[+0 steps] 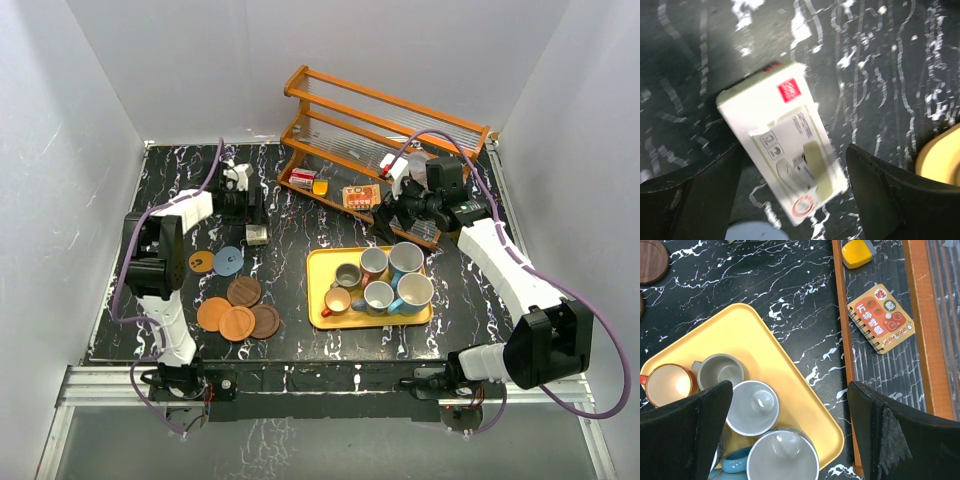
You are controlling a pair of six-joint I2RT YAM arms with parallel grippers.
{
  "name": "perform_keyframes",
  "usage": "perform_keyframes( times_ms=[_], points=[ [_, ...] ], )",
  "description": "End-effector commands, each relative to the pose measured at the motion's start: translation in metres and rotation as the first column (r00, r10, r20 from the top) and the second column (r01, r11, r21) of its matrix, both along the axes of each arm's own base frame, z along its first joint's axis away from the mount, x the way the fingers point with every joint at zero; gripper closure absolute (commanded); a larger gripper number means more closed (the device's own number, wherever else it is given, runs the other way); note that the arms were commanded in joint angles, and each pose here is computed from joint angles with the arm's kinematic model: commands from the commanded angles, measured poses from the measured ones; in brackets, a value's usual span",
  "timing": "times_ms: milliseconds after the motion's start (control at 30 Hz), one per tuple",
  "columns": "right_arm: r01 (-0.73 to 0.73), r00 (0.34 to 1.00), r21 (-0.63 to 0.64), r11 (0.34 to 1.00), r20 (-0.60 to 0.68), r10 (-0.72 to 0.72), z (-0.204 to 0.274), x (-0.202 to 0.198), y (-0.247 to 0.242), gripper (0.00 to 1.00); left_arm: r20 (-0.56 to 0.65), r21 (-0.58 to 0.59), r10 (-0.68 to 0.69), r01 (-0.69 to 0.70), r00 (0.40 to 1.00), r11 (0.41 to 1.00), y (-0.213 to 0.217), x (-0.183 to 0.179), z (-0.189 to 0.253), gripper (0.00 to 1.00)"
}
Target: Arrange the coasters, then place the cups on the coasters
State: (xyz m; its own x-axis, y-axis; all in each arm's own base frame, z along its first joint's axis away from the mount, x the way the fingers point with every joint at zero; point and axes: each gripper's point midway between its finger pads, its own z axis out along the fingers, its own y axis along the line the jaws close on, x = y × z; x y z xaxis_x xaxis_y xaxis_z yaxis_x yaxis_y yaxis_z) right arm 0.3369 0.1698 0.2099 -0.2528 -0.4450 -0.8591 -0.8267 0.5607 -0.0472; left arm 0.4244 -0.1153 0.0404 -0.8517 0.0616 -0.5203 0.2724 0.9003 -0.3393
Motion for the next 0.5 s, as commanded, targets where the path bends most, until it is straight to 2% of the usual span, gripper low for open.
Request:
perform_keyframes(
  times_ms=[0,100,200,467],
  points=[
    [-0.013,0.996,0.020,1.000,0.087,0.011,0.018,0.008,0.004,0.02,-0.056,-0.159,-0.116,0.106,0.992,0.982,-0.059,-0.007,0.013,0.20],
    [-0.006,0.996,0.015,1.000,0.085,0.004,0.015,0.009,0.003,0.02,-0.064,-0.212,-0.185,0.168,0.981,0.963,-0.086,-0.016,0.016,0.19],
    [0.000,0.997,0.010,1.000,0.082,-0.001,0.012,0.010,0.002,0.02,-0.055,-0.241,-0.202,0.183,0.978,0.953,-0.091,-0.019,0.023,0.17],
    [-0.004,0.997,0.006,1.000,0.076,0.003,0.009,0.010,0.002,0.02,0.072,-0.036,-0.206,0.209,0.976,0.977,-0.049,-0.018,0.041,0.05]
  ],
)
